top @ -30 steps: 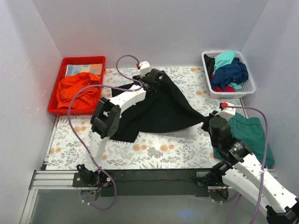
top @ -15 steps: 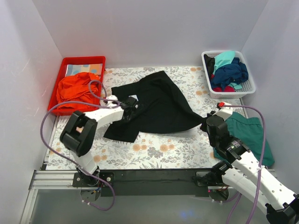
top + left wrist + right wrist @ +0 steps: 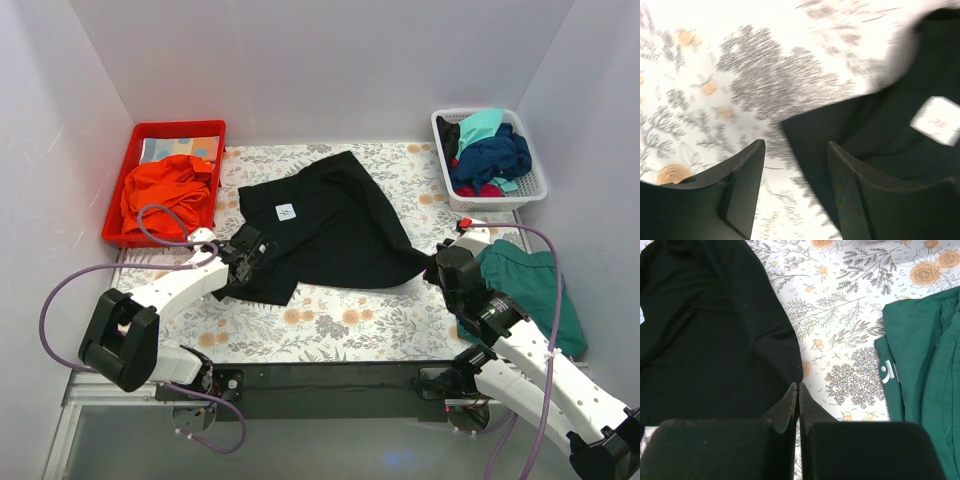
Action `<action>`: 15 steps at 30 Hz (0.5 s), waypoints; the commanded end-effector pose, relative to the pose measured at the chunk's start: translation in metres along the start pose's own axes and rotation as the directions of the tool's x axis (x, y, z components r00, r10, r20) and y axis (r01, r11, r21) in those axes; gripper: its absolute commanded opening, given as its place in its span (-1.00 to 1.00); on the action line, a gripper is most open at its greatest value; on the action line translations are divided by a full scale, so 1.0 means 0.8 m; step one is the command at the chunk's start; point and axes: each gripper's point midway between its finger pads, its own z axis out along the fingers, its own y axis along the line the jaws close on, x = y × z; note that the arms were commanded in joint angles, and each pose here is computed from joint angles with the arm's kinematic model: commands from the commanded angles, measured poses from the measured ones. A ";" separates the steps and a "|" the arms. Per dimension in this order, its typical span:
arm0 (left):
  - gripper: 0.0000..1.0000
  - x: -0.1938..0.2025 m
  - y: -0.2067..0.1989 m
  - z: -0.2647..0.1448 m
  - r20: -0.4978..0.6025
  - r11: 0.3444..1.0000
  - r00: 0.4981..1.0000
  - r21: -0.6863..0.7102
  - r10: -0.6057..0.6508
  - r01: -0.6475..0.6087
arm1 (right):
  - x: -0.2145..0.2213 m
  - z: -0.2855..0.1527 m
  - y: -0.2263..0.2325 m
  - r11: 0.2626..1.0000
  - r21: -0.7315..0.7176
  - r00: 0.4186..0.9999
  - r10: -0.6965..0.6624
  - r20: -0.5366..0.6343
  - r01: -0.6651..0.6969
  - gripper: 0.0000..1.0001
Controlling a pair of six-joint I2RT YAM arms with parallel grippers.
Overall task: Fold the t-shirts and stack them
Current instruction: Flatten out the tshirt
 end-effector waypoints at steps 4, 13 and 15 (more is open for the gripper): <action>0.04 0.013 0.013 0.023 -0.117 0.992 0.986 0.041 -0.116 0.121 | -0.001 0.004 0.008 1.000 -0.014 1.000 0.011 0.001 -0.011 -0.97; 0.03 0.017 0.004 0.044 -0.166 0.989 0.981 0.085 -0.102 0.118 | -0.003 0.004 0.009 1.000 -0.014 1.000 0.012 0.003 -0.012 -0.97; 0.02 0.021 0.005 0.044 -0.184 0.990 0.978 0.085 -0.098 0.116 | -0.002 0.004 0.007 1.000 -0.012 1.000 0.011 0.003 -0.011 -0.97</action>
